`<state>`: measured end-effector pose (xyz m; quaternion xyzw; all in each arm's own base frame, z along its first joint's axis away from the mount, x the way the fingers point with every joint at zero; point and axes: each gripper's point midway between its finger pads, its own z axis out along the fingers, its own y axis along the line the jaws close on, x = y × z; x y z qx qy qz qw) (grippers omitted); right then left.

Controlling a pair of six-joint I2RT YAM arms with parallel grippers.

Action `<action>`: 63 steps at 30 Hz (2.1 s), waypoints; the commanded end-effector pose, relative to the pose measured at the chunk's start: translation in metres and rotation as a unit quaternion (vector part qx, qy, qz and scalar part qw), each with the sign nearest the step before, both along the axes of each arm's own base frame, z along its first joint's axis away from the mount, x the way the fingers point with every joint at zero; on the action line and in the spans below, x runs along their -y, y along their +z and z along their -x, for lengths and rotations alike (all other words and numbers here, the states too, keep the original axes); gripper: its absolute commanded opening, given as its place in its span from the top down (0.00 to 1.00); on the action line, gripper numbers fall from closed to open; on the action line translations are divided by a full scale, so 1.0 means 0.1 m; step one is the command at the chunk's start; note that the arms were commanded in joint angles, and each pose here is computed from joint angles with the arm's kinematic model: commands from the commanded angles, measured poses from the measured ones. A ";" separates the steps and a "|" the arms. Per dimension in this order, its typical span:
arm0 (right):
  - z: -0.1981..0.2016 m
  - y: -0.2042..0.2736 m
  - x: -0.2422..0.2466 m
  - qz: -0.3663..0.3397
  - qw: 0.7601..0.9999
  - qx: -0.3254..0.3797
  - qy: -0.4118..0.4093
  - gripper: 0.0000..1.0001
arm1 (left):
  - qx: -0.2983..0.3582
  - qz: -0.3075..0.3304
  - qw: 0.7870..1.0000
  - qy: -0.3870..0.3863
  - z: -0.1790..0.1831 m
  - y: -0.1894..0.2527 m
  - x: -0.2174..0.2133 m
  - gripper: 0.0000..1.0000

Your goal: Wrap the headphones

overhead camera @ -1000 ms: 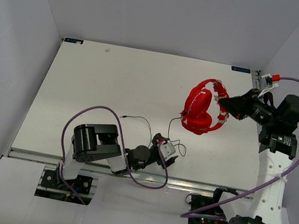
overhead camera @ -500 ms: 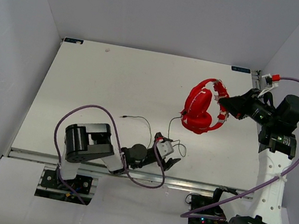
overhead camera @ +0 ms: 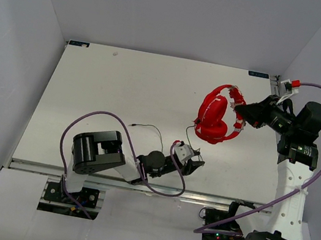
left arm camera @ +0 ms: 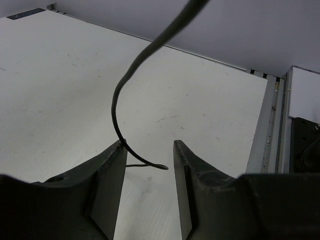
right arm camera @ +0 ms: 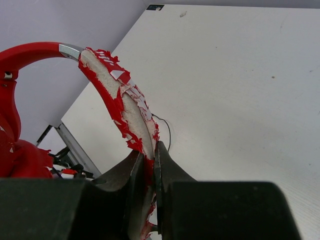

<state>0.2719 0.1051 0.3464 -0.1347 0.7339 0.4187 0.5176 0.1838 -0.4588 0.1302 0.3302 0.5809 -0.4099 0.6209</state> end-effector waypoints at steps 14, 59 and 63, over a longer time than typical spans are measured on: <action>0.14 0.14 -0.05 -0.002 1.000 0.018 0.006 0.92 | 0.045 0.256 0.965 0.033 -0.02 1.31 -0.39 0.80; -0.04 0.30 0.27 0.003 0.989 0.006 -0.150 0.92 | -0.193 0.113 0.974 0.042 0.18 1.02 -0.81 1.00; -0.09 0.30 0.38 0.021 0.981 0.017 -0.190 0.92 | -0.219 0.069 0.972 0.051 0.19 1.16 -0.78 1.00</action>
